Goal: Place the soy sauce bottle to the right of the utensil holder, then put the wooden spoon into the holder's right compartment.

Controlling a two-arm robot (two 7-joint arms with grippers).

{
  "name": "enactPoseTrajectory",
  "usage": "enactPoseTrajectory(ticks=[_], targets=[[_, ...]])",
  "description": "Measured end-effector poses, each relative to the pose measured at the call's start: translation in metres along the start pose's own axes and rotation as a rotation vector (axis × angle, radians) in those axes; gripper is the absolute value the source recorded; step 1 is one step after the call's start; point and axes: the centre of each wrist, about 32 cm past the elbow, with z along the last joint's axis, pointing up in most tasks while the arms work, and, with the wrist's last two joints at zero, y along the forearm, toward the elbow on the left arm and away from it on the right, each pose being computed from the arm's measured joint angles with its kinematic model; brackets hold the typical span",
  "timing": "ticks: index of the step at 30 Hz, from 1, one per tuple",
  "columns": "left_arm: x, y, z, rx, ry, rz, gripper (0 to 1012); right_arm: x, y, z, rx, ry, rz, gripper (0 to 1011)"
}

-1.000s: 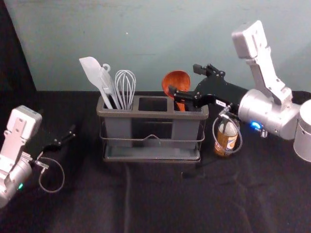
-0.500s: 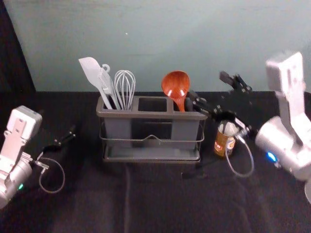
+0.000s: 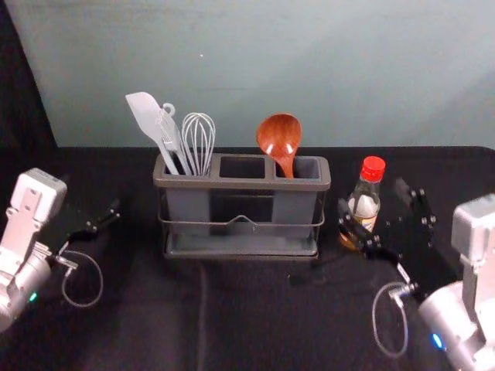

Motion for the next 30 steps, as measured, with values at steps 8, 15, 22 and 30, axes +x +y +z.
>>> enactPoseTrajectory(ticks=[8,15,22,30], targets=[[0.0,0.0,0.0,0.0,0.0,0.0,1011,-0.013,-0.011,-0.035,-0.06,0.054,-0.073,1002],[0.0,0.0,0.0,0.0,0.0,0.0,1012,-0.016,-0.01,-0.046,-0.092,0.069,-0.082,1002],[0.0,0.0,0.0,0.0,0.0,0.0,1012,-0.017,-0.007,-0.05,-0.117,0.068,-0.063,1002],[0.0,0.0,0.0,0.0,0.0,0.0,1011,-0.015,-0.006,-0.051,-0.12,0.079,-0.045,1002]])
